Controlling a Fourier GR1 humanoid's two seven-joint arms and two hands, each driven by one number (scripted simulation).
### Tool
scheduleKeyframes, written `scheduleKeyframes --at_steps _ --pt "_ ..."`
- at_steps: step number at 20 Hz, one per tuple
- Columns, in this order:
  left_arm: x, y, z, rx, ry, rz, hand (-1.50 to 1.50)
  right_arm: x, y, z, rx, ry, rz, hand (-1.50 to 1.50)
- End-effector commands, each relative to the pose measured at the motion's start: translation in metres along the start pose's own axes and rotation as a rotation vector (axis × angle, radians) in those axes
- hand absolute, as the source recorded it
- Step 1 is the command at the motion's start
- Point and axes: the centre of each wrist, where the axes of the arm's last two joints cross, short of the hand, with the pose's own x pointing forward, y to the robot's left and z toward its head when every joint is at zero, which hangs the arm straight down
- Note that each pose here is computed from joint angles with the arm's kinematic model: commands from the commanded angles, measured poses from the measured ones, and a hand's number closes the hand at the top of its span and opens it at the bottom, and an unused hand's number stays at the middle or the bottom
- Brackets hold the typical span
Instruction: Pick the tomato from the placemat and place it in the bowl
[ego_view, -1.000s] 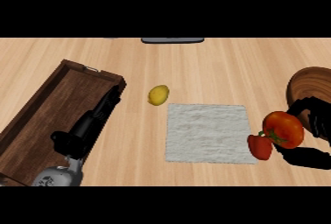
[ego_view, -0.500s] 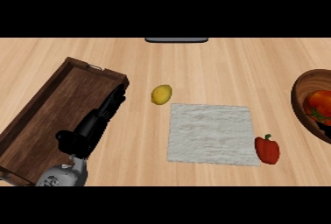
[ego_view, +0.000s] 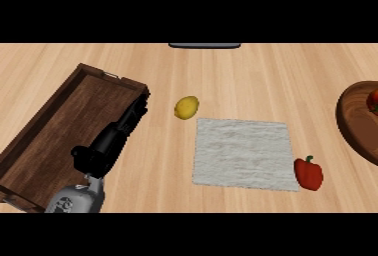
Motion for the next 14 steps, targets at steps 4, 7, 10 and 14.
scheduleKeyframes --at_steps 4,7,10,14 --pt "-0.003 0.009 0.005 -0.005 0.003 -0.009 0.0 -0.037 0.017 -0.02 0.347 0.146 -0.069 1.5" --pt "0.0 0.009 0.0 -0.005 -0.016 0.005 0.0 -0.054 0.036 -0.019 0.389 0.095 -0.188 -1.5" --pt "-0.006 -0.011 0.002 -0.009 0.012 0.015 0.0 -0.055 0.037 -0.032 0.329 0.023 -0.231 -1.5" --pt "-0.01 0.011 0.008 -0.007 0.019 0.009 0.0 -0.081 0.022 -0.032 0.207 0.033 -0.306 -1.5"
